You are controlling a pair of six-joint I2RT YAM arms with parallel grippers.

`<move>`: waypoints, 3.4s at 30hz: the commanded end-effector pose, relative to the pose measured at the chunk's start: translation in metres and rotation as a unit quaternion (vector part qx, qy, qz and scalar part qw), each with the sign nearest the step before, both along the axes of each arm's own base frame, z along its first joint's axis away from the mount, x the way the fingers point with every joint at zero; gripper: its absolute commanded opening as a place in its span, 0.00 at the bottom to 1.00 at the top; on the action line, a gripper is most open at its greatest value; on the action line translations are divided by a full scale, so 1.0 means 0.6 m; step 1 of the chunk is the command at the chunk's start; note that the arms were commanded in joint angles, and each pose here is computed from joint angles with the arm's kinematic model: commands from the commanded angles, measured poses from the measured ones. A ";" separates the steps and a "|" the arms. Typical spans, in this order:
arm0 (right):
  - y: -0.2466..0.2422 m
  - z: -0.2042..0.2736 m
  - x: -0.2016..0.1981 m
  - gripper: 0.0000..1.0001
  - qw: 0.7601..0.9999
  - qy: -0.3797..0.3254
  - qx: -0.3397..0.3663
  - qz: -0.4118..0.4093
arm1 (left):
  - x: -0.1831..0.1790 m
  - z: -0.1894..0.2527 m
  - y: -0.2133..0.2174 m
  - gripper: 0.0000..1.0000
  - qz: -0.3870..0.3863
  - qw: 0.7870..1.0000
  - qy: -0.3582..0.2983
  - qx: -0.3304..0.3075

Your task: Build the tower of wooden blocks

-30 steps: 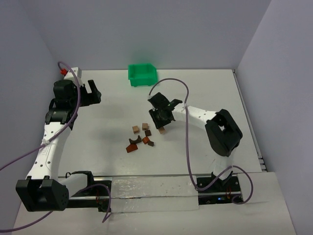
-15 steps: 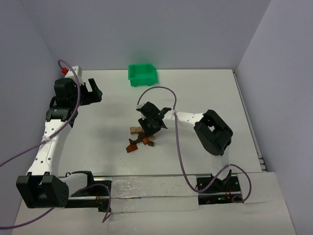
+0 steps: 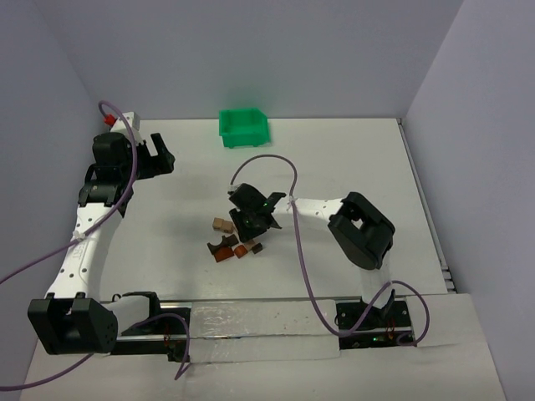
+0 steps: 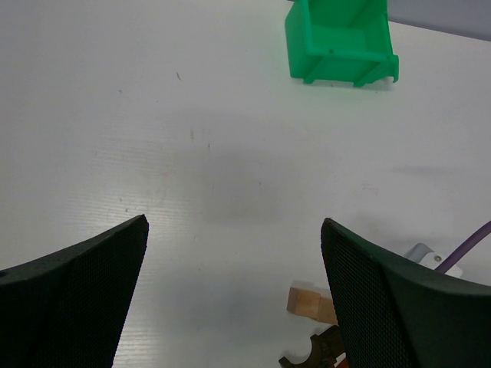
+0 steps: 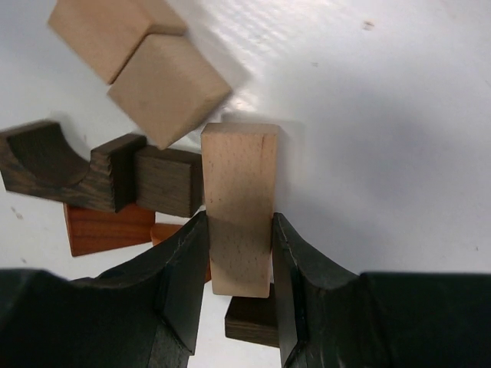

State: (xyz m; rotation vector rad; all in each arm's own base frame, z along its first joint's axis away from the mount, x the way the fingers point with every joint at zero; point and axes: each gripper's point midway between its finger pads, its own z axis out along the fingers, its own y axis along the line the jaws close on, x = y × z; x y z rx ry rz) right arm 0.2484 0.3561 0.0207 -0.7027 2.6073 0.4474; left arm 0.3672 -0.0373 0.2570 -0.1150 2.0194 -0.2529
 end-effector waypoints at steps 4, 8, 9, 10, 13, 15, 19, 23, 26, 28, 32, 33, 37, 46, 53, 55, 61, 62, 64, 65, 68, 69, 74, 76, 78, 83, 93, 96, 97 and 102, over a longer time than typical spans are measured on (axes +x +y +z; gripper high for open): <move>-0.065 0.116 0.079 0.00 0.979 -0.018 0.064 -0.193 | 0.018 0.041 0.004 0.99 0.012 0.999 -0.036 -0.007; -0.083 0.142 0.099 0.00 0.967 0.012 0.073 -0.243 | 0.023 0.032 0.005 0.99 0.016 0.999 -0.030 -0.009; -0.084 0.140 0.100 0.00 0.965 0.013 0.072 -0.254 | 0.024 0.032 0.006 0.99 0.018 0.999 -0.029 -0.009; -0.087 0.135 0.099 0.00 0.963 0.016 0.069 -0.260 | 0.025 0.032 0.006 0.99 0.019 0.999 -0.029 -0.009; -0.090 0.106 0.095 0.00 0.962 0.019 0.051 -0.267 | 0.027 0.035 0.008 0.99 0.021 0.999 -0.030 -0.006; -0.093 0.089 0.094 0.00 0.962 0.021 0.038 -0.269 | 0.028 0.035 0.011 0.99 0.025 0.999 -0.031 -0.004; -0.088 0.057 0.106 0.00 0.964 0.024 0.011 -0.263 | 0.028 0.033 0.013 0.99 0.028 0.999 -0.029 -0.003; -0.086 0.033 0.119 0.00 0.967 0.016 -0.008 -0.254 | 0.027 0.029 0.011 0.99 0.023 0.999 -0.027 -0.002; -0.096 0.019 0.128 0.00 0.965 0.002 -0.023 -0.262 | 0.026 0.025 0.012 0.99 0.019 0.999 -0.025 0.006; -0.102 0.013 0.129 0.00 0.963 -0.002 -0.031 -0.269 | 0.028 0.021 0.015 0.99 0.023 0.999 -0.023 0.011; -0.106 0.002 0.141 0.00 0.959 -0.011 -0.045 -0.278 | 0.033 0.015 0.018 0.99 0.026 0.999 -0.019 0.017; -0.104 0.003 0.146 0.00 0.959 -0.014 -0.045 -0.279 | 0.034 0.013 0.018 0.99 0.025 0.999 -0.018 0.016; -0.092 -0.007 0.162 0.00 0.960 -0.016 -0.049 -0.276 | 0.035 -0.001 0.014 0.99 0.021 1.000 -0.009 0.012; -0.090 -0.028 0.187 0.00 0.957 -0.013 -0.071 -0.282 | 0.035 -0.003 0.021 0.99 0.026 0.999 -0.013 0.024; -0.087 -0.040 0.196 0.02 0.956 -0.004 -0.078 -0.282 | 0.038 -0.010 0.019 0.99 0.023 0.999 -0.009 0.023; -0.084 -0.038 0.199 0.06 0.957 -0.005 -0.075 -0.281 | 0.038 -0.013 0.019 0.99 0.024 0.999 -0.008 0.022; -0.083 -0.042 0.200 0.12 0.957 0.002 -0.075 -0.280 | 0.038 -0.019 0.020 0.99 0.025 0.999 -0.003 0.022; -0.082 -0.043 0.199 0.14 0.958 0.004 -0.075 -0.278 | 0.037 -0.020 0.020 0.99 0.025 0.999 -0.003 0.023; -0.080 -0.045 0.197 0.18 0.958 0.007 -0.075 -0.275 | 0.037 -0.020 0.021 0.99 0.026 0.999 -0.002 0.024; -0.080 -0.045 0.196 0.20 0.959 0.009 -0.074 -0.274 | 0.037 -0.020 0.021 0.99 0.026 0.999 -0.002 0.024; -0.079 -0.046 0.194 0.27 0.960 0.012 -0.073 -0.271 | 0.038 -0.017 0.025 0.99 0.033 0.999 -0.004 0.026; -0.079 -0.046 0.194 0.34 0.960 0.012 -0.072 -0.271 | 0.038 -0.016 0.026 0.99 0.035 0.999 -0.005 0.027; -0.079 -0.047 0.191 0.56 0.960 0.017 -0.072 -0.270 | 0.041 -0.011 0.029 0.99 0.039 0.999 -0.008 0.029; -0.078 -0.049 0.187 0.65 0.960 0.021 -0.074 -0.268 | 0.042 -0.006 0.029 0.99 0.039 0.999 -0.011 0.030; -0.080 -0.051 0.186 0.71 0.960 0.023 -0.075 -0.270 | 0.042 -0.006 0.030 0.99 0.039 0.999 -0.011 0.030; -0.073 -0.034 0.178 0.82 0.963 0.026 -0.061 -0.261 | 0.041 -0.004 0.024 0.99 0.028 0.999 -0.010 0.031; -0.054 0.194 0.139 1.00 0.990 -0.065 0.062 -0.112 | -0.005 -0.026 -0.040 0.99 -0.050 0.997 0.028 -0.046; -0.035 0.260 0.118 1.00 0.988 -0.114 0.105 0.013 | -0.019 -0.037 -0.045 0.99 -0.059 0.997 0.031 -0.043; -0.032 0.286 0.111 1.00 0.983 -0.132 0.117 0.047 | -0.023 -0.037 -0.046 0.99 -0.069 0.996 0.031 -0.036; -0.019 0.318 0.088 1.00 0.946 -0.172 0.102 0.256 | -0.052 -0.019 -0.083 0.99 -0.173 0.985 0.011 -0.024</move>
